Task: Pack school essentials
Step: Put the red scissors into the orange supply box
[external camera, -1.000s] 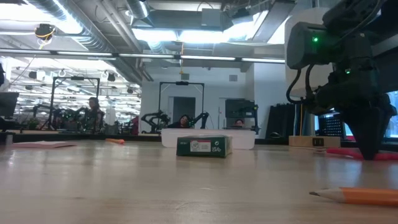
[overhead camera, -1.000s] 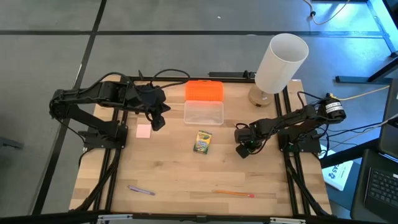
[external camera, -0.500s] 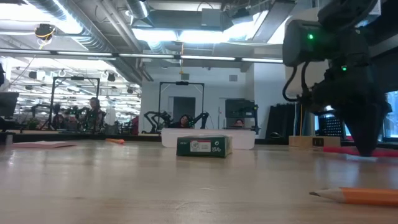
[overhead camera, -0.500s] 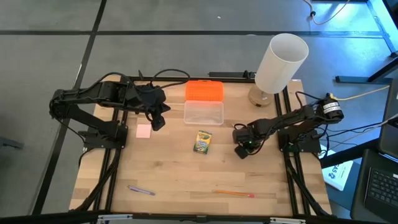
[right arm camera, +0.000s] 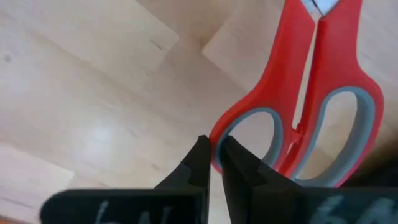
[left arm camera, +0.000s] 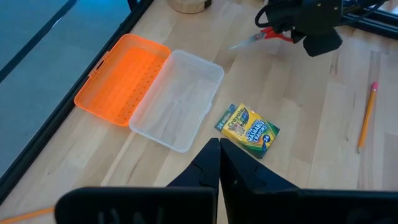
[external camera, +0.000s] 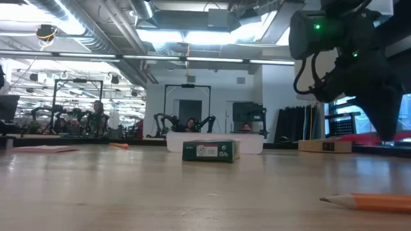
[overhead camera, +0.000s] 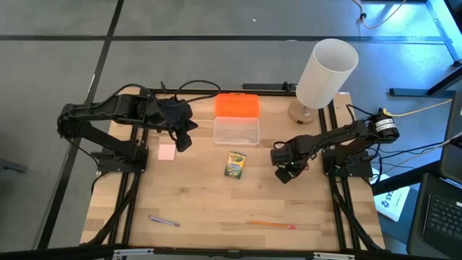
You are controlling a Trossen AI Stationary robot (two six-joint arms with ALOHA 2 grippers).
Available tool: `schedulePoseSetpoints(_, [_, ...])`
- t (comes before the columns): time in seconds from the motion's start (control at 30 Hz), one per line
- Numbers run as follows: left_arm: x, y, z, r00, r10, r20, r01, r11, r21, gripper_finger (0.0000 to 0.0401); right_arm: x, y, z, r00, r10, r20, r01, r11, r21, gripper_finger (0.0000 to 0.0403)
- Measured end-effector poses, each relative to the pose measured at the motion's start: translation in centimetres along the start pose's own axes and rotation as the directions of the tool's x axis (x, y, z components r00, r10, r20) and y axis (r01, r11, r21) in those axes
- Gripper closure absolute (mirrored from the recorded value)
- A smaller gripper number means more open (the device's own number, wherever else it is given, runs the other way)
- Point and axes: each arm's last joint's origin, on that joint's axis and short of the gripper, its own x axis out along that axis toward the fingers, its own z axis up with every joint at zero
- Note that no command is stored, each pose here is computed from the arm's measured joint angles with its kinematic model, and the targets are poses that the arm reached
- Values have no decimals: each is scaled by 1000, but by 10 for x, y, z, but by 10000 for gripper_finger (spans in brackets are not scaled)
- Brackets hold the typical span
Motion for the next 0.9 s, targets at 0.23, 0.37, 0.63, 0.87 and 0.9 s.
schedulePoseSetpoints(0.23, [0,0,0,1000,0,0,0,1000,0,401,-21,6,6,999,15,39,-13,999,-42,380])
schedulePoseSetpoints(0.37, [0,0,0,1000,0,0,0,1000,0,401,-37,8,18,994,45,101,-37,996,-79,377])
schedulePoseSetpoints(0.63, [0,0,0,1000,0,0,0,1000,0,401,-70,2,47,967,85,240,-36,979,-200,378])
schedulePoseSetpoints(0.87, [0,0,0,1000,1,0,-1,1000,1,401,-84,0,76,898,201,392,-71,944,-322,379])
schedulePoseSetpoints(0.9, [0,0,0,1000,1,0,-1,1000,1,401,-84,1,82,885,218,412,-73,938,-340,379])
